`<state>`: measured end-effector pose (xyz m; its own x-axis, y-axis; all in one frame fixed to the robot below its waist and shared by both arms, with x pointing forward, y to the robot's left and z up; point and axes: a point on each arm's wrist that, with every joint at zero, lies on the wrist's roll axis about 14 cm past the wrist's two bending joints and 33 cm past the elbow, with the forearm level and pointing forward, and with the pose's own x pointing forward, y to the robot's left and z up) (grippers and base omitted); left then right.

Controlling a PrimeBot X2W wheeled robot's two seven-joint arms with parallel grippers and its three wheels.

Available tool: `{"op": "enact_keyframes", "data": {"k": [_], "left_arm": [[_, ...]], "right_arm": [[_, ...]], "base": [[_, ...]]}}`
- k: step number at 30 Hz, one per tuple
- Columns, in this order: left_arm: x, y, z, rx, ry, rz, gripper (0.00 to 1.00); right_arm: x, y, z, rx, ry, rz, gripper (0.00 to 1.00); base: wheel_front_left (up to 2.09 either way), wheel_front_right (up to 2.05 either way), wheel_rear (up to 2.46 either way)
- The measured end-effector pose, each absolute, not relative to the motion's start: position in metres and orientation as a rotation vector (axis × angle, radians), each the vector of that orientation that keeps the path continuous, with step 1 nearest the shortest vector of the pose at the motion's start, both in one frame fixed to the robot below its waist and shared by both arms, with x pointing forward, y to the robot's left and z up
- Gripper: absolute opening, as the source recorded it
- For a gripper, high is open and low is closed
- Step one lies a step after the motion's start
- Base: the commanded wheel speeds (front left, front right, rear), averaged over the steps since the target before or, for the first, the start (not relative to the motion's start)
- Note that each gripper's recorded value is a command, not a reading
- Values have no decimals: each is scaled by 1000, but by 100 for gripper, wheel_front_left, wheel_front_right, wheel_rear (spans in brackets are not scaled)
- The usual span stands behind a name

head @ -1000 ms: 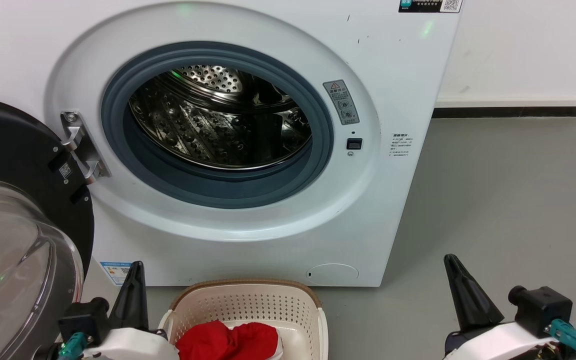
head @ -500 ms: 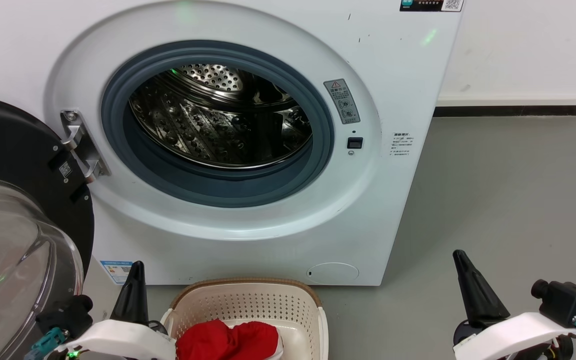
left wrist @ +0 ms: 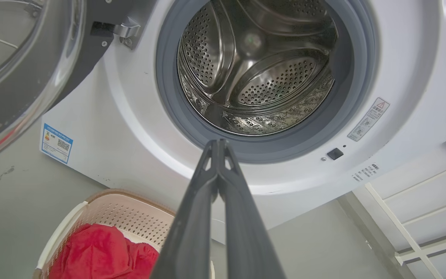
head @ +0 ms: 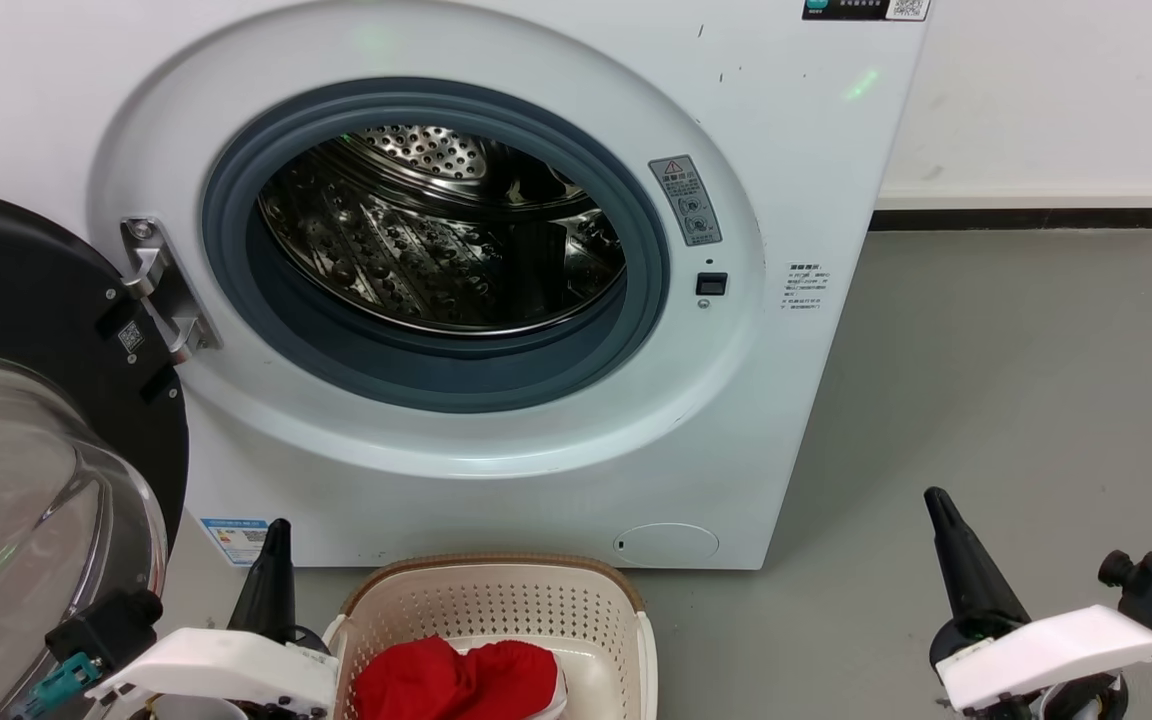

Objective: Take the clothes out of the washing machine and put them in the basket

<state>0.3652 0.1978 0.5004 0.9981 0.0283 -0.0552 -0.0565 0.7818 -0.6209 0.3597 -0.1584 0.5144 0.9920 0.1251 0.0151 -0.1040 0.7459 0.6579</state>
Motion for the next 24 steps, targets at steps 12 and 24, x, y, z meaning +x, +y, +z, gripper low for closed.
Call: {"op": "enact_keyframes", "data": {"k": [12, 24], "left_arm": [[369, 198, 499, -839, 53, 46, 0], [373, 199, 498, -997, 57, 49, 0]], "right_arm": [[365, -166, 512, 877, 36, 98, 0], [370, -174, 510, 1026, 39, 72, 0]], "base": [[0, 0, 0], [0, 0, 0]]}}
